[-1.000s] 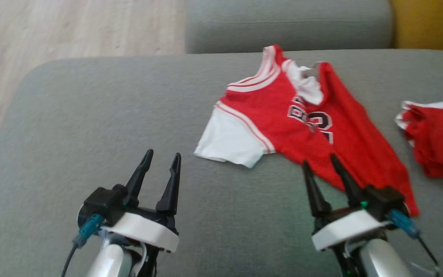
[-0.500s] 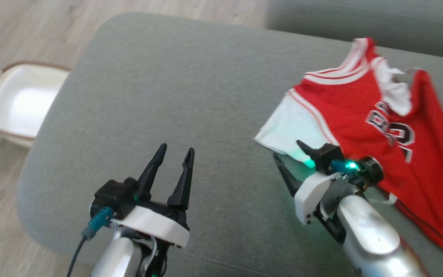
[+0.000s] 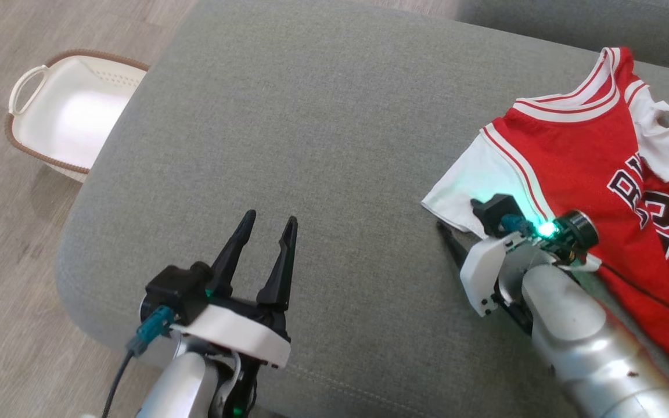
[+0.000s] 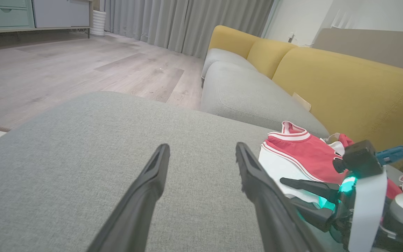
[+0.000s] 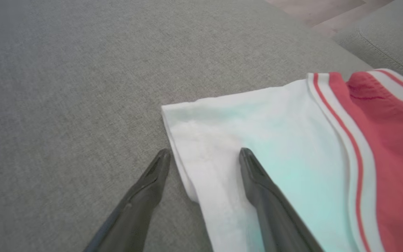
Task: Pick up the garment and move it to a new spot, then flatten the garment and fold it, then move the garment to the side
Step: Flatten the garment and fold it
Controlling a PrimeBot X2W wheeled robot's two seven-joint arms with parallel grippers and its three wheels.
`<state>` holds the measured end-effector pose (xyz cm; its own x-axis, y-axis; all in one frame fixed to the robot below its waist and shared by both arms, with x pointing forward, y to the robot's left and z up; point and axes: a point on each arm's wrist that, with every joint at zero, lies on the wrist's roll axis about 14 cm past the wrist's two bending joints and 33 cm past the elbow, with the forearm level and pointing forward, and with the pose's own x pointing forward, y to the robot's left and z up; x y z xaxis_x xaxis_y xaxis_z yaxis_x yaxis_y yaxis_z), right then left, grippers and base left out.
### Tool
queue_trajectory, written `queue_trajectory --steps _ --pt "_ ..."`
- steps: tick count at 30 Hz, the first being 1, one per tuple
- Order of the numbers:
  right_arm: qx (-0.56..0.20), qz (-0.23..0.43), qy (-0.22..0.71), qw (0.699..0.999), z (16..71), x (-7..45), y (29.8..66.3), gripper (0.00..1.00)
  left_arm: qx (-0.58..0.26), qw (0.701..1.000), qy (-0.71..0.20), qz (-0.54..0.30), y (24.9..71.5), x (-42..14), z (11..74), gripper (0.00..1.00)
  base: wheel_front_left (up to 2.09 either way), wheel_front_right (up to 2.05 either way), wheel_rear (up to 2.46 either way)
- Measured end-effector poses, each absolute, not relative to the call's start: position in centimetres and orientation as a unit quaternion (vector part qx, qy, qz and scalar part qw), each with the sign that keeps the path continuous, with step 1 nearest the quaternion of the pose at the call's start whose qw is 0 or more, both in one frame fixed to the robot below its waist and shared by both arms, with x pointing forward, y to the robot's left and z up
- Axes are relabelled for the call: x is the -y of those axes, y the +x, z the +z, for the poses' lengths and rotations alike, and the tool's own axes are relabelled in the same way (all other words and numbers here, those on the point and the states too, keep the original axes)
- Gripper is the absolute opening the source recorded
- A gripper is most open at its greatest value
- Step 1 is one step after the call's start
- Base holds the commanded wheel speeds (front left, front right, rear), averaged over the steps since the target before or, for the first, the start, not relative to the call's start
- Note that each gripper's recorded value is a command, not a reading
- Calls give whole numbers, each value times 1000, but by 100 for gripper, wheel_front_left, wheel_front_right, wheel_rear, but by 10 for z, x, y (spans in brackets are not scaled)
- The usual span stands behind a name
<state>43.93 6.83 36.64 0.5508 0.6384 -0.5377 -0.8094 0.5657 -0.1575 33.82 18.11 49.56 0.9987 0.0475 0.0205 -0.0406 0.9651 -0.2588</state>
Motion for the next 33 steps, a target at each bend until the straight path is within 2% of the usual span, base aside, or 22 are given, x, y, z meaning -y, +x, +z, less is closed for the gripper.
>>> queue_trajectory --steps 6,7,8,9,17,23,28,29,30,33 --pt "-214 415 -199 862 367 -67 452 100 15 992 -128 13 345 -177 497 100 0 0 0" --pt "-215 413 -197 863 367 -66 454 36 14 992 -128 13 346 -177 497 100 0 0 0" --pt "-215 411 -194 865 367 -66 456 36 13 992 -128 12 346 -176 497 100 0 0 0" --pt "-214 411 -194 864 367 -67 456 0 13 992 -127 11 347 -176 497 100 0 0 0" --pt "-164 448 -189 858 381 -87 446 0 18 991 -131 12 347 -177 500 100 0 0 0" --pt "-119 537 -146 822 404 -132 387 0 27 991 -133 2 348 -172 505 100 0 0 0" --pt "-121 569 -139 801 408 -141 359 0 33 990 -135 -11 351 -166 509 100 0 0 0" --pt "-127 573 -141 797 406 -140 353 7 34 990 -135 -14 352 -164 510 100 0 0 0" --pt "-130 575 -141 795 405 -139 349 100 35 990 -134 -17 353 -163 511 100 0 0 0" --pt "-140 575 -131 795 406 -134 341 100 38 990 -134 -24 355 -159 513 100 0 0 0"
